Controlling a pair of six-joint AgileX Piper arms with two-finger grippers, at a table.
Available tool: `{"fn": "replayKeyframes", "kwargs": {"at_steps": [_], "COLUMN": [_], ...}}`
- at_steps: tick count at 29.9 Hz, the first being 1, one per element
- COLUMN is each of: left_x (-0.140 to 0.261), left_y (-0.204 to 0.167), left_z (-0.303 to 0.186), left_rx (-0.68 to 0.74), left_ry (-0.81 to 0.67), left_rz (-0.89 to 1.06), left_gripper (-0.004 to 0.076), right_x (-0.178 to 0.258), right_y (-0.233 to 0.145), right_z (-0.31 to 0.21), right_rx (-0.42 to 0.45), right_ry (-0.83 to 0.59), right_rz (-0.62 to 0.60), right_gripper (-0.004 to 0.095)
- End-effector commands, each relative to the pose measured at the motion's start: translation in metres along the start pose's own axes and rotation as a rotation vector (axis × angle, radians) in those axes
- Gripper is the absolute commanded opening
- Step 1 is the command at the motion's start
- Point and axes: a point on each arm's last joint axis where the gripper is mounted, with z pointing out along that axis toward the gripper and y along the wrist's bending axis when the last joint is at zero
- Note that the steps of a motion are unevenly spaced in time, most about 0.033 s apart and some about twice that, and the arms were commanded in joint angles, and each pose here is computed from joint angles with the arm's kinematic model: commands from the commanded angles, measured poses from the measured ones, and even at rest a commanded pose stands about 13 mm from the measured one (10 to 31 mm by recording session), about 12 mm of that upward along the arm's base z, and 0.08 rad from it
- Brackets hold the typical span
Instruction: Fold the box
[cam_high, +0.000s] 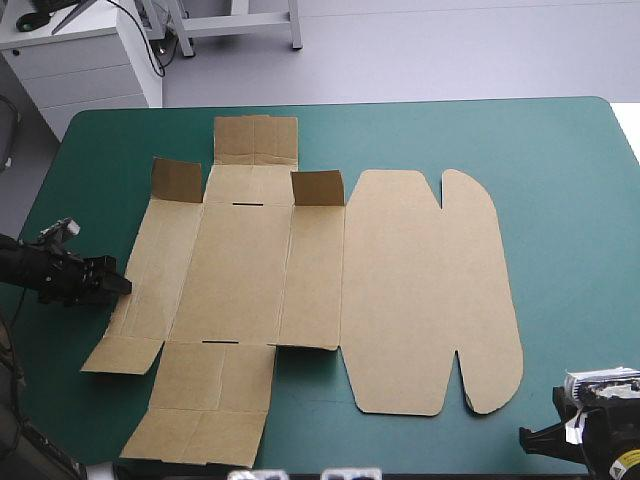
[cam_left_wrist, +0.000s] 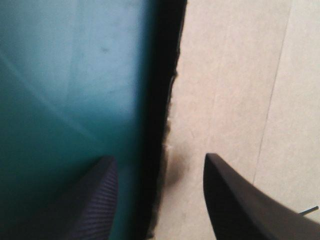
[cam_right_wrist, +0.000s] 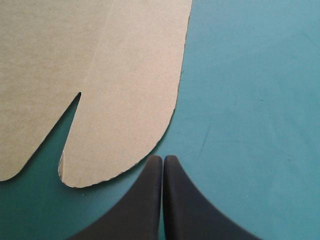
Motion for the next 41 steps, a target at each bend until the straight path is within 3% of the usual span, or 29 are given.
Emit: {"fn": "replayKeyframes", "kwargs": {"at_steps": [1, 3, 7, 8, 34, 38, 41], "left_x": [-0.003, -0.004, -0.005, -0.005, -0.007, -0.004, -0.005], "left_y": [-0.019, -0.020, -0.022, -0.023, -0.023, -0.019, -0.020], "left_z": [-0.002, 0.002, 0.006, 0.006, 0.008, 0.005, 0.004], "left_rx": [0.080, 0.088, 0.092, 0.096, 0.065, 0.013, 0.022], "left_ry": [0.027, 0.046, 0.055, 0.053, 0.050, 0.100, 0.090], "left_rz": [0.021, 0.026, 0.049, 0.068, 0.088, 0.119, 0.117], "left_gripper": [0.0384, 0.0342, 0.0013, 0.0000, 0.0009, 0.0131, 0.0325], "right_x": [-0.011, -0.011, -0.011, -0.011, -0.011, -0.011, -0.011], "right_y": [-0.001, -0.001, -0.001, -0.001, -0.001, -0.001, -0.001], "right_z": [-0.004, -0.004, -0.004, -0.004, -0.004, -0.004, -0.004], "right_rx": [0.013, 0.013, 0.013, 0.013, 0.013, 0.013, 0.013], "right_ry": [-0.068, -0.068, -0.068, -0.068, -0.068, -0.068, -0.068], "right_rz": [-0.003, -0.003, -0.003, -0.003, -0.003, -0.003, -0.003], "right_gripper": [-0.0004, -0.0004, -0.0004, -0.0004, -0.0004, -0.0004, -0.0004]}}
